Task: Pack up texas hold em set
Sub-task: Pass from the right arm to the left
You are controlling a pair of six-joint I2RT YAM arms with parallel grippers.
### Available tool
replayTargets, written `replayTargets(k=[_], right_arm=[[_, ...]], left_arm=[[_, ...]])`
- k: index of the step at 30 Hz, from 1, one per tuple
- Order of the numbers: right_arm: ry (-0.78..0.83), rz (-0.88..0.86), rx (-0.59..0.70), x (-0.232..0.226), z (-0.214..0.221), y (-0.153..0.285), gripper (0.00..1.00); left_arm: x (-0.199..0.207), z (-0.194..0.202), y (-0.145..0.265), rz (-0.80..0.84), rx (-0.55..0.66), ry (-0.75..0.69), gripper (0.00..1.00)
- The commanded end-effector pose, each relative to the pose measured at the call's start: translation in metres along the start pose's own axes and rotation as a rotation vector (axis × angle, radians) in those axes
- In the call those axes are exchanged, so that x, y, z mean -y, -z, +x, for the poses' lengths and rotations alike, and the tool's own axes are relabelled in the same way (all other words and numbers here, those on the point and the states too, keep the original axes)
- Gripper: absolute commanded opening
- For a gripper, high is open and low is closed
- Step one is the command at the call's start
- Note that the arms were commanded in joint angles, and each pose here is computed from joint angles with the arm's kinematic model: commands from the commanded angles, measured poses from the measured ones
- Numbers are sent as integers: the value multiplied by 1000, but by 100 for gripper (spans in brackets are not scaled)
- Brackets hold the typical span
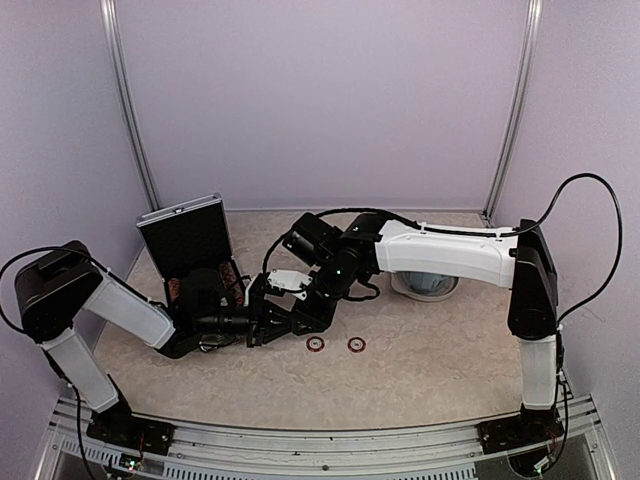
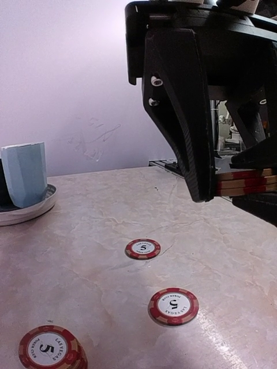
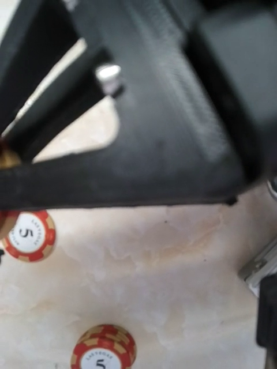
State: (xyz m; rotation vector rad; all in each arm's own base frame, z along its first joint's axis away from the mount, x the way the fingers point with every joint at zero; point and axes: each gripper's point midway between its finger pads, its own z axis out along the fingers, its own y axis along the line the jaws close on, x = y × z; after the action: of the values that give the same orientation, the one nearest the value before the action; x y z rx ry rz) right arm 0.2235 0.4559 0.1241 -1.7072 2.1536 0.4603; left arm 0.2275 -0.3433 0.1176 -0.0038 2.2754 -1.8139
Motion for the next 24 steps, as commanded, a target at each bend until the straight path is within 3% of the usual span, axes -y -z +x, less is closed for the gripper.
replayTargets(k=[1,5,15,19,24], right_arm=[[11,16,18,2,-7,-2,28],[11,29,27,4,-7,-1,37],[-13,33,79,6,-7,12,84],[-24,37,96,7,-3,19,90],[-47,53,133,14,3,35,91]], left_arm=[[14,3,-4,44,-27,-26,10],[16,2,-2,51,-21,-29,0],[20,-2,12,54,14,-37,0],[8,-11,22,-22,49,-61,0],[-22,-35,51,-351,147,-159,0]])
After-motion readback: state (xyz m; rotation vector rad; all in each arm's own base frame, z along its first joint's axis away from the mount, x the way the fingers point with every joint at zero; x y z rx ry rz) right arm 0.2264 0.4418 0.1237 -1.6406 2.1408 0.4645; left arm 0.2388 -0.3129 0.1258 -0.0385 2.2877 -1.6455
